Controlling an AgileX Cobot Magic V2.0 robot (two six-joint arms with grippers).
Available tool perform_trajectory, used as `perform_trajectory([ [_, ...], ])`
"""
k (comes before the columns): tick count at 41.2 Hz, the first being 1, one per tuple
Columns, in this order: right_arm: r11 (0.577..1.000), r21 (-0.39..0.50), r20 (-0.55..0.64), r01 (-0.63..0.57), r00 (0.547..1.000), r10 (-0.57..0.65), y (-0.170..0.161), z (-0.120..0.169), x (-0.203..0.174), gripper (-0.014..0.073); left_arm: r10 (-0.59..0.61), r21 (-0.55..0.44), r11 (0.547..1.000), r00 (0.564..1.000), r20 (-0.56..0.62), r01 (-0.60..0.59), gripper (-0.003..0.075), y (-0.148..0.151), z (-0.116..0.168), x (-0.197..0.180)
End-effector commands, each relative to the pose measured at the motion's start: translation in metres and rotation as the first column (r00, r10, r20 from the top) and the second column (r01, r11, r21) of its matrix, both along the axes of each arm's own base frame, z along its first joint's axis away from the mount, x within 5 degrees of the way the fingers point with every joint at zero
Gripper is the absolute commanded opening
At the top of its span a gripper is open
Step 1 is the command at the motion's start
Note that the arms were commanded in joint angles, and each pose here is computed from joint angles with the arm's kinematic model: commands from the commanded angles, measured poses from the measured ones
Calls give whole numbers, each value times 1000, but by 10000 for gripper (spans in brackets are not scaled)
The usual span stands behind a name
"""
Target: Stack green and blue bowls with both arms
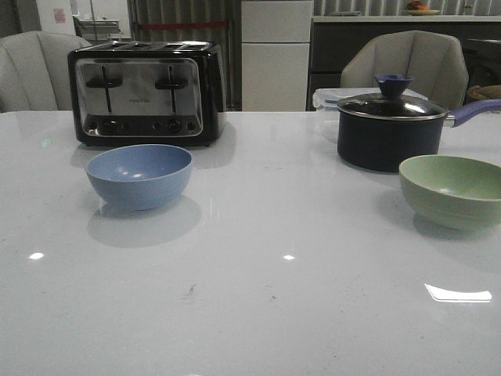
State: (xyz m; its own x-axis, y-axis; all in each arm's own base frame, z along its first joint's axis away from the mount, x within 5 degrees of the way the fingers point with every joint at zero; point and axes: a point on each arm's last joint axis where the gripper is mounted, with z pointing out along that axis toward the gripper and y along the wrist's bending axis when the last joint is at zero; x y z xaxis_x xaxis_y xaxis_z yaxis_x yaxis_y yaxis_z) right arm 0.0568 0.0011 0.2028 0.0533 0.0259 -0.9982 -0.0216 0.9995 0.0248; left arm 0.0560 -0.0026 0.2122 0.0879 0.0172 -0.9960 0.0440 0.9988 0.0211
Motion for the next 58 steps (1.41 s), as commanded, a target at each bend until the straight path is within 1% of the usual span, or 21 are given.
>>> perform_trajectory([
  [1, 1000, -12, 105, 0, 994, 1, 0, 10, -3, 57, 3, -16, 1000, 994, 113, -1, 93, 0, 9, -3],
  [24, 1000, -12, 105, 0, 994, 1, 0, 10, -3, 57, 3, -16, 1000, 994, 113, -1, 93, 0, 9, -3],
  [30, 1000, -12, 107, 0, 994, 1, 0, 10, -3, 57, 3, -16, 1000, 992, 129, -1, 93, 0, 10, -3],
  [34, 1000, -12, 123, 0, 992, 2, 0, 12, -3, 57, 4, -24, 1000, 985, 171, 0, 93, 0, 15, -4],
  [36, 1000, -11, 138, 0, 990, 2, 0, 15, -4, 57, 4, -27, 1000, 980, 199, 1, 93, 1, 20, -6],
  [40, 1000, -10, 188, 0, 982, 2, 0, 33, -8, 57, 5, -33, 999, 970, 243, 4, 93, 1, 41, -11],
  [44, 1000, -9, 238, 2, 971, 0, 0, 57, -15, 57, 4, -34, 999, 961, 276, 6, 93, 1, 72, -21],
  [46, 1000, -8, 268, 3, 963, -1, 0, 74, -20, 57, 4, -35, 999, 958, 286, 7, 93, 1, 89, -29],
  [49, 1000, -7, 282, 5, 959, -3, -1, 95, -26, 57, 2, -34, 999, 961, 276, 7, 93, 2, 110, -36],
  [52, 1000, -6, 277, 7, 961, -5, -1, 116, -30, 57, 1, -32, 999, 970, 241, 7, 93, 2, 129, -39],
  [56, 1000, -6, 227, 10, 974, -9, -1, 142, -30, 57, -1, -29, 1000, 984, 176, 6, 93, 2, 155, -38],
  [58, 1000, -7, 175, 12, 985, -10, -1, 151, -24, 57, -2, -27, 1000, 992, 127, 5, 93, 1, 164, -33],
])
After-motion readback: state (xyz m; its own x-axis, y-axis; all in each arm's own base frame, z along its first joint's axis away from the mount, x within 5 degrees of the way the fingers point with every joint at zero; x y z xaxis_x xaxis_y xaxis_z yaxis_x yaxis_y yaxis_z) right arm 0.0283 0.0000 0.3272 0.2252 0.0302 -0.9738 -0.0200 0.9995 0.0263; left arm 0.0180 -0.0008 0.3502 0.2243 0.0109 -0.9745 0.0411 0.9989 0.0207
